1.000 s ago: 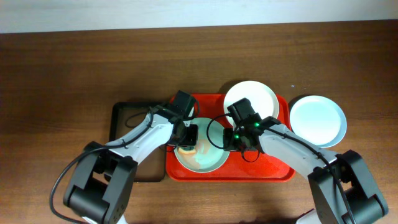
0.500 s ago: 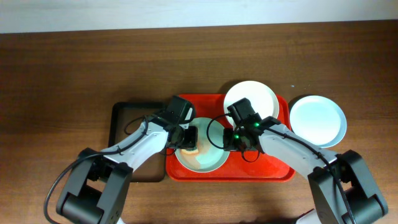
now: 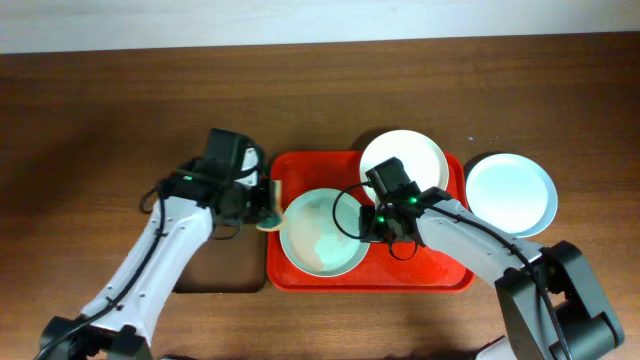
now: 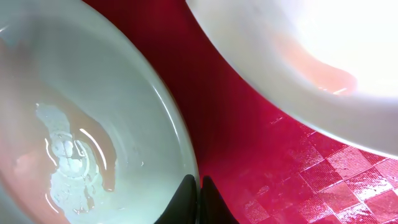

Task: Clean dirty plates on tray and stack at the side
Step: 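Return the sponge to the black tray and release it with left gripper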

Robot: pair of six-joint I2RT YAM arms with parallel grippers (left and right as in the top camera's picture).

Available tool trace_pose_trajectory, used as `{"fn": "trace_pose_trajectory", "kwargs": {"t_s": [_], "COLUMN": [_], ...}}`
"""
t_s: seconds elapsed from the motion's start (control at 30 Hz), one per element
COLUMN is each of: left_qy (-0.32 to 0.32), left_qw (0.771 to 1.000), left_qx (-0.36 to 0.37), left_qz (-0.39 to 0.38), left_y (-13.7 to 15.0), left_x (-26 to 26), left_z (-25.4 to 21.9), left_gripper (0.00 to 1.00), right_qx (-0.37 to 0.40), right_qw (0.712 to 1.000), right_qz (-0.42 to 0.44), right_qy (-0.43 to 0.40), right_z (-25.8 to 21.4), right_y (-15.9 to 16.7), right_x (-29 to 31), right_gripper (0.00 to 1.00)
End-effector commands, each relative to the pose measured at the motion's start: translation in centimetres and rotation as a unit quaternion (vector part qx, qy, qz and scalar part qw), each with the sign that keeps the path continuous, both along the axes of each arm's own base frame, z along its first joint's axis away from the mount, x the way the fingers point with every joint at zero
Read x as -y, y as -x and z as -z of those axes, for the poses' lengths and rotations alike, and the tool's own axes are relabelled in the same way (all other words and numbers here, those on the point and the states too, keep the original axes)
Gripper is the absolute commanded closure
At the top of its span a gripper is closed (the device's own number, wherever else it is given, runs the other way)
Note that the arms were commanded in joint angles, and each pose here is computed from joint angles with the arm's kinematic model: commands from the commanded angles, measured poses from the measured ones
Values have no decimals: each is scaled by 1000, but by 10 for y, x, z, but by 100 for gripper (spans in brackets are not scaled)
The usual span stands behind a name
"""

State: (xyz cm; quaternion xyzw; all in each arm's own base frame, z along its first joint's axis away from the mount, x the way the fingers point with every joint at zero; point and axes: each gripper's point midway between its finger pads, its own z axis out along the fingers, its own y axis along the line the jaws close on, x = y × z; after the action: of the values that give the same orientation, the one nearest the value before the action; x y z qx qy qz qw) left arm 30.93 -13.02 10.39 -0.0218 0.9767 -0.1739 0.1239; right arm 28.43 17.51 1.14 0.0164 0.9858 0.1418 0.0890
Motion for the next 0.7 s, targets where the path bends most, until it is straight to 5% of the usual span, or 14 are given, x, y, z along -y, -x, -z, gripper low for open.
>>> {"fn": "trace_pose_trajectory", "kwargs": {"t_s": [0.0,0.07,0.37,0.67], "left_qy": [-91,-151,-189,-269], "left_qw": [996,988,974,958], "left_qx": [-8,-34,-126,-99], "left_qz": [-16,-26,2,-14], "left_y": [4,12,26,15], "left_x": [-46,-67,-74,-103], "left_z": [7,21,90,87], "left_gripper": [100,100,100,100], "right_qx": [-12,-11,-12,-12], "right_qw": [1000,1000,1000,1000], "right_qz": [-1,-1,-1,-1], "right_qy": [1,1,2,2], "right_z": [8,8,8,8], "right_y": [4,4,4,4], "right_x": [-1,-1,-1,-1], "right_gripper": [96,96,96,96]}}
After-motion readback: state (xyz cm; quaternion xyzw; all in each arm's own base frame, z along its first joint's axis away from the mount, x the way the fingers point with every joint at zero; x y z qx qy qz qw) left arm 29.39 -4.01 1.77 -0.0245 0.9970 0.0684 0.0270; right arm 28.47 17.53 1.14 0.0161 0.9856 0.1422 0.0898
